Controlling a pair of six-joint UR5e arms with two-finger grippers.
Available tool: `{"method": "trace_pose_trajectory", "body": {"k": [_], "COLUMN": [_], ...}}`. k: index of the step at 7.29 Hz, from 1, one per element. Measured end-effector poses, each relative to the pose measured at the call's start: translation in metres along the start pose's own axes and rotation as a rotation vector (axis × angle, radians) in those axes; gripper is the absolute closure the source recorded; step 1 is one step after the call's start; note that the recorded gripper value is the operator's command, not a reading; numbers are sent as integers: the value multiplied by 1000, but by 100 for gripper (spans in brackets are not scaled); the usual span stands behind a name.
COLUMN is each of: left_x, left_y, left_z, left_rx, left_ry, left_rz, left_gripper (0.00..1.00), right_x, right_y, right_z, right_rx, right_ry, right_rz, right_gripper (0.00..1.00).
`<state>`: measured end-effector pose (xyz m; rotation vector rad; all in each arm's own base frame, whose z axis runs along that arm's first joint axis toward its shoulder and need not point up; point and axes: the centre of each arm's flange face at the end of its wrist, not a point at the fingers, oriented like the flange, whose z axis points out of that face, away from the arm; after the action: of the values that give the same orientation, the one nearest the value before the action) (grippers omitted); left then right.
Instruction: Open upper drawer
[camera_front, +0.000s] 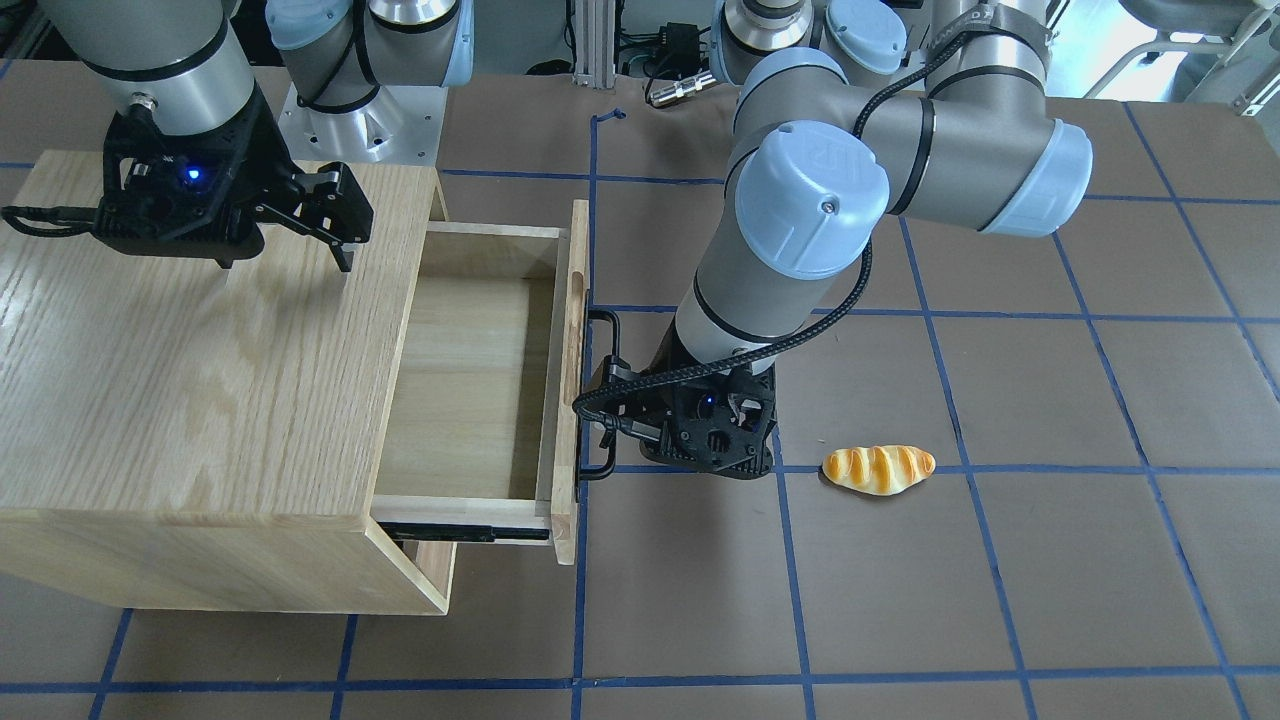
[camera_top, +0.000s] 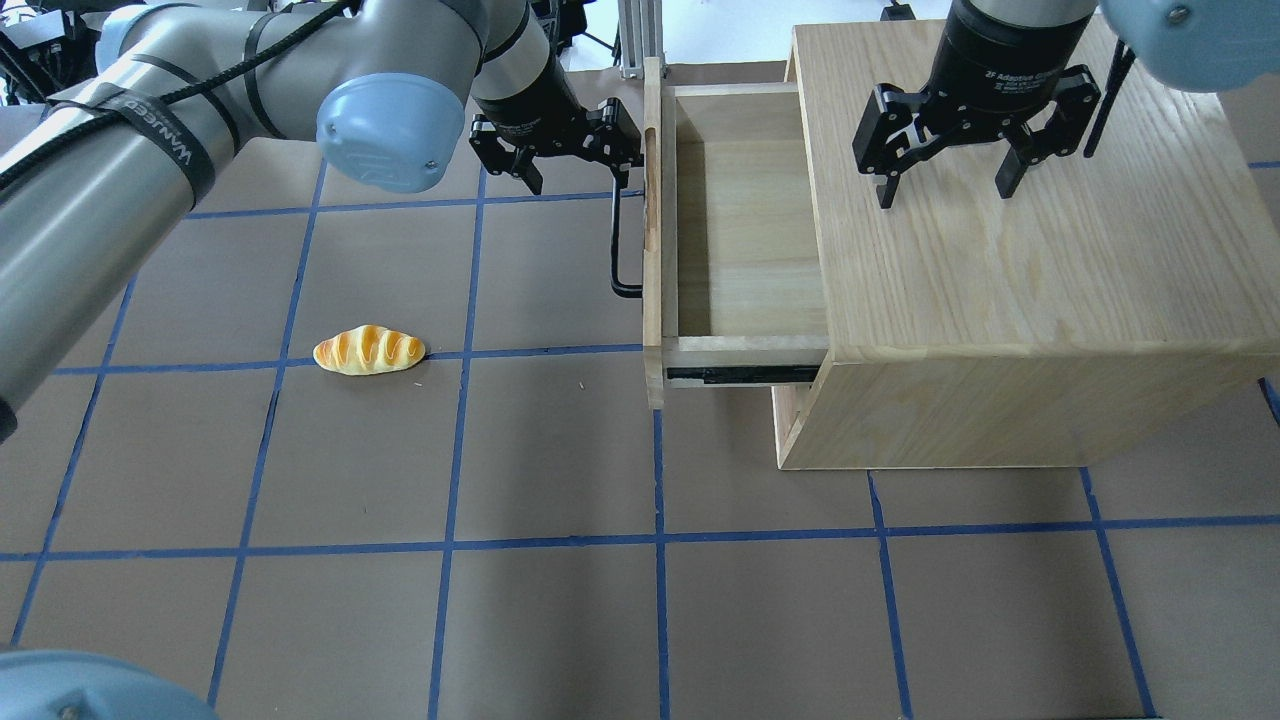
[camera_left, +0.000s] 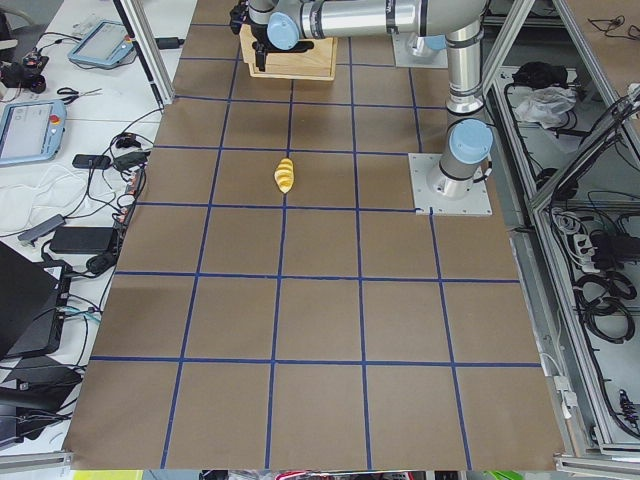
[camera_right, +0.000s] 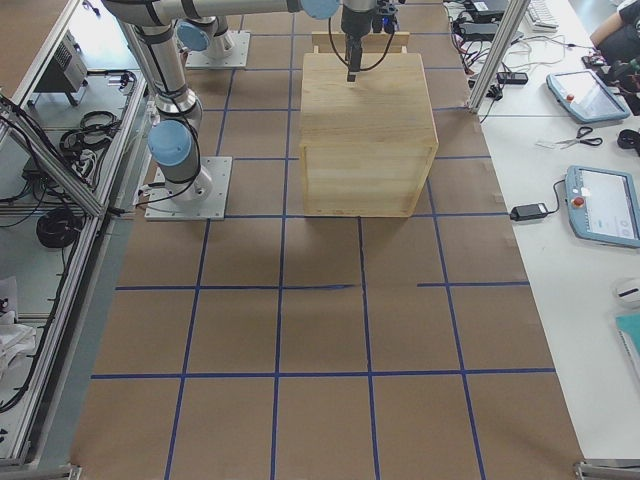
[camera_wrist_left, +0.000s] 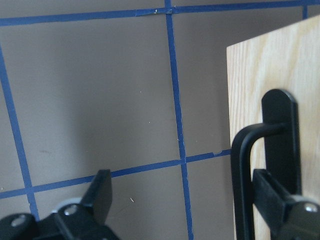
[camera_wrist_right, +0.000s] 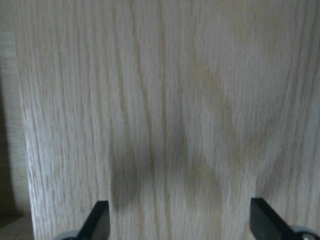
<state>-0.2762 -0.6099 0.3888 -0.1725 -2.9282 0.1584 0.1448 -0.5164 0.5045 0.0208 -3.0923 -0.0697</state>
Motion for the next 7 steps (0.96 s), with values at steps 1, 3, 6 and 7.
{"method": "trace_pose_trajectory", "body": {"k": [1, 3, 6, 7], "left_x": [-1, -5, -17, -20], "left_y": [0, -1, -4, -5], "left_z": [0, 1, 0, -1], "left_rx": [0, 0, -4, -3], "left_ry": [-7, -17, -28, -29], "left_rz": [7, 9, 10, 10], "left_gripper": [0, 0, 0, 0], "right_x": [0, 0, 0, 0], "right_y": [0, 0, 0, 0], "right_z": [0, 0, 0, 0], "right_rx": [0, 1, 0, 1], "right_ry": [0, 0, 0, 0], "right_rz": [0, 0, 0, 0], "right_gripper": [0, 0, 0, 0]}}
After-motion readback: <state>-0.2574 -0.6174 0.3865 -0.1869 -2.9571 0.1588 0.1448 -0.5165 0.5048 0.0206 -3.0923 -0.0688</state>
